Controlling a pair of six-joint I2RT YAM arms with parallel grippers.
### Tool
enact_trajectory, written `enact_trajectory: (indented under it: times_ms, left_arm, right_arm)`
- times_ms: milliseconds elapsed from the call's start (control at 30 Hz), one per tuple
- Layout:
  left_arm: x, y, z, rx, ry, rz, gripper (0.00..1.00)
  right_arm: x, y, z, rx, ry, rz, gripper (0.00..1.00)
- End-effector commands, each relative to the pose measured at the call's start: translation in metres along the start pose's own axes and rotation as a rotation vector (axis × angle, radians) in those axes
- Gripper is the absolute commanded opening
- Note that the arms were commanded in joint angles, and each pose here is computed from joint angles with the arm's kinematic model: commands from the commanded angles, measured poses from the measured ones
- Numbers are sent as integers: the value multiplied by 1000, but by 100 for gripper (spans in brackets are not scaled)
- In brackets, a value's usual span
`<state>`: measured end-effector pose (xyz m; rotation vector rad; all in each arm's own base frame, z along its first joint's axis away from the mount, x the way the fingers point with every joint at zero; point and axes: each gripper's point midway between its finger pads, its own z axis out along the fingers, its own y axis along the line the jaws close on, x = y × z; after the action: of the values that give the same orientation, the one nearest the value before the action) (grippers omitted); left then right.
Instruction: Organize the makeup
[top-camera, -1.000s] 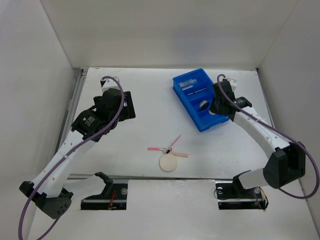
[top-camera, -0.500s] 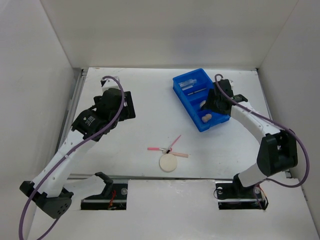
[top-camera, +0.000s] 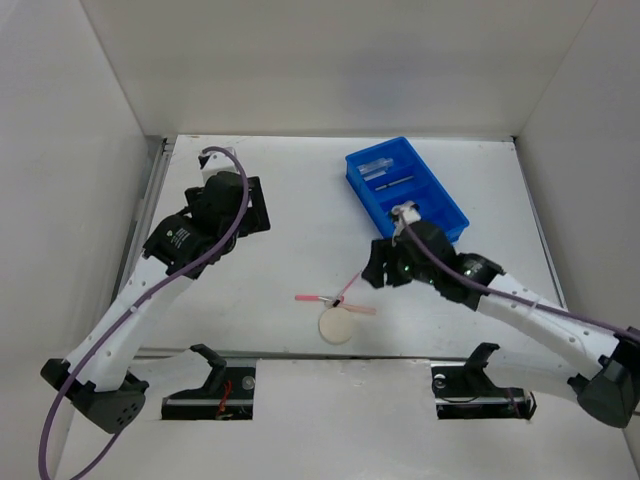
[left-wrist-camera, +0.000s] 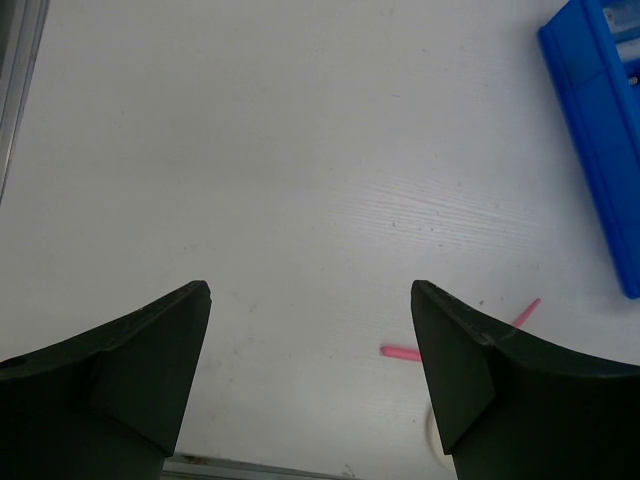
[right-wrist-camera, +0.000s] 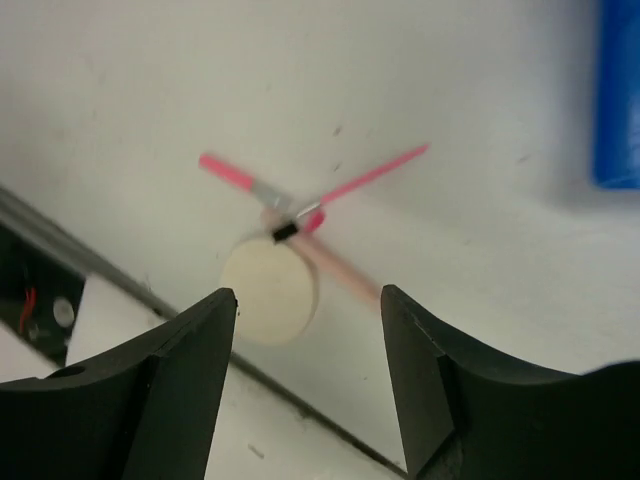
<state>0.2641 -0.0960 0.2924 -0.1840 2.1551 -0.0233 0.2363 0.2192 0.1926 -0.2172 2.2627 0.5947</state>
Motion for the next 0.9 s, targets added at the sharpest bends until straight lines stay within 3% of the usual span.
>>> enact_trajectory:
  times_ms: [0,133,300,700,800,867]
  left_arm:
    - [-20,3,-9,-12,-58,-38,79]
    - [-17,4,-7,-16,-51,-33,79]
    - [-14,1,-5,-13,-38,-28,79]
    - [-10,3,-6,-5,-34,-27,79]
    - [-7,3,-5,-9,-27,-23,79]
    - [-7,3,-5,-9,-27,-23,79]
  right_arm:
    - [77,30,11,-138,177,-18,66]
    - [134,37,24,-159,338,-39,66]
    - [166,57,39,-194,417,-70,66]
    - [178,63,76,-142,437,-97,63]
    - [175,61,83,-121,427,-111,59]
    - [179,57,86,-100,440,-125,42]
